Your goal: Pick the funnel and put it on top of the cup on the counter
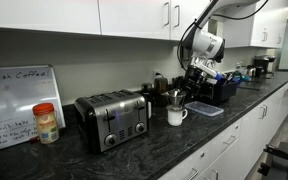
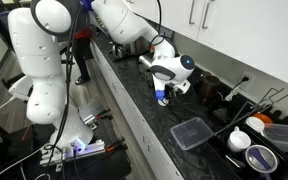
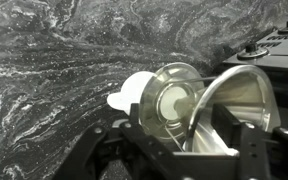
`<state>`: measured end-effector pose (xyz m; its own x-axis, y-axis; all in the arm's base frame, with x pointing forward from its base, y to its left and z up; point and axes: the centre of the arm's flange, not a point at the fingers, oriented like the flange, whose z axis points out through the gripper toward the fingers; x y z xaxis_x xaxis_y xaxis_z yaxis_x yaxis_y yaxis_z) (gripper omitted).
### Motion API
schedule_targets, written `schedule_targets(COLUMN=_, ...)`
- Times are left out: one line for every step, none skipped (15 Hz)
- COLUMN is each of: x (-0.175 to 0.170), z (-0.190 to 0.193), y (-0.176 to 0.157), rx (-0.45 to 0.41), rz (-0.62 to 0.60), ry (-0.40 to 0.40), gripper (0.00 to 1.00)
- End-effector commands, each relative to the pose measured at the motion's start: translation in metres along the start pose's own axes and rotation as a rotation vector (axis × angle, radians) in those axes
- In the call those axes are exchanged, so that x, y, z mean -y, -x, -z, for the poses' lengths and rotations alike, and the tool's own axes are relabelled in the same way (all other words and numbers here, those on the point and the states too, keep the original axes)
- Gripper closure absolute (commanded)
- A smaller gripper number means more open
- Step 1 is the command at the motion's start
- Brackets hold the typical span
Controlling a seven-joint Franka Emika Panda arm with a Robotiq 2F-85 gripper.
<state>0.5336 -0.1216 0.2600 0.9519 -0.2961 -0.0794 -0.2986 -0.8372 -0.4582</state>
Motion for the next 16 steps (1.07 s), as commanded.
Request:
schedule_targets(x=0.002, z=0.010, y=0.014, rx=-0.034, rz=0.014, ry=-0.019, gripper=0.00)
schedule_targets(x=0.004, z=0.013, y=0.015, rx=-0.035, rz=0.018, ry=-0.022, gripper=0.00)
schedule_targets(x=0.007, z=0.016, y=0.018, rx=-0.039, rz=0.020, ry=-0.023, gripper=0.00)
schedule_targets(x=0.009, z=0.020, y=0.020, rx=-0.042, rz=0.020, ry=-0.025, gripper=0.00)
schedule_targets(x=0.011, z=0.025, y=0.022, rx=-0.045, rz=0.015, ry=-0.020, gripper=0.00)
schedule_targets(x=0.014, z=0.031, y=0.026, rx=-0.047, rz=0.014, ry=-0.021, gripper=0.00)
schedule_targets(x=0.016, z=0.036, y=0.028, rx=-0.049, rz=0.009, ry=-0.024, gripper=0.00)
schedule_targets(x=0.018, z=0.042, y=0.030, rx=-0.051, rz=0.007, ry=-0.027, gripper=0.00)
schedule_targets(x=0.019, z=0.047, y=0.030, rx=-0.057, rz=-0.002, ry=-0.027, gripper=0.00)
schedule_targets(x=0.020, z=0.052, y=0.031, rx=-0.064, rz=-0.016, ry=-0.030, gripper=0.00)
schedule_targets(x=0.021, z=0.058, y=0.031, rx=-0.068, rz=-0.036, ry=-0.037, gripper=0.00)
schedule_targets(x=0.021, z=0.063, y=0.031, rx=-0.070, rz=-0.054, ry=-0.041, gripper=0.00)
schedule_targets(x=0.021, z=0.069, y=0.031, rx=-0.070, rz=-0.070, ry=-0.045, gripper=0.00)
schedule_targets(x=0.022, z=0.075, y=0.030, rx=-0.078, rz=-0.093, ry=-0.047, gripper=0.00)
schedule_targets(x=0.022, z=0.082, y=0.031, rx=-0.083, rz=-0.109, ry=-0.051, gripper=0.00)
schedule_targets(x=0.023, z=0.088, y=0.031, rx=-0.094, rz=-0.124, ry=-0.054, gripper=0.00)
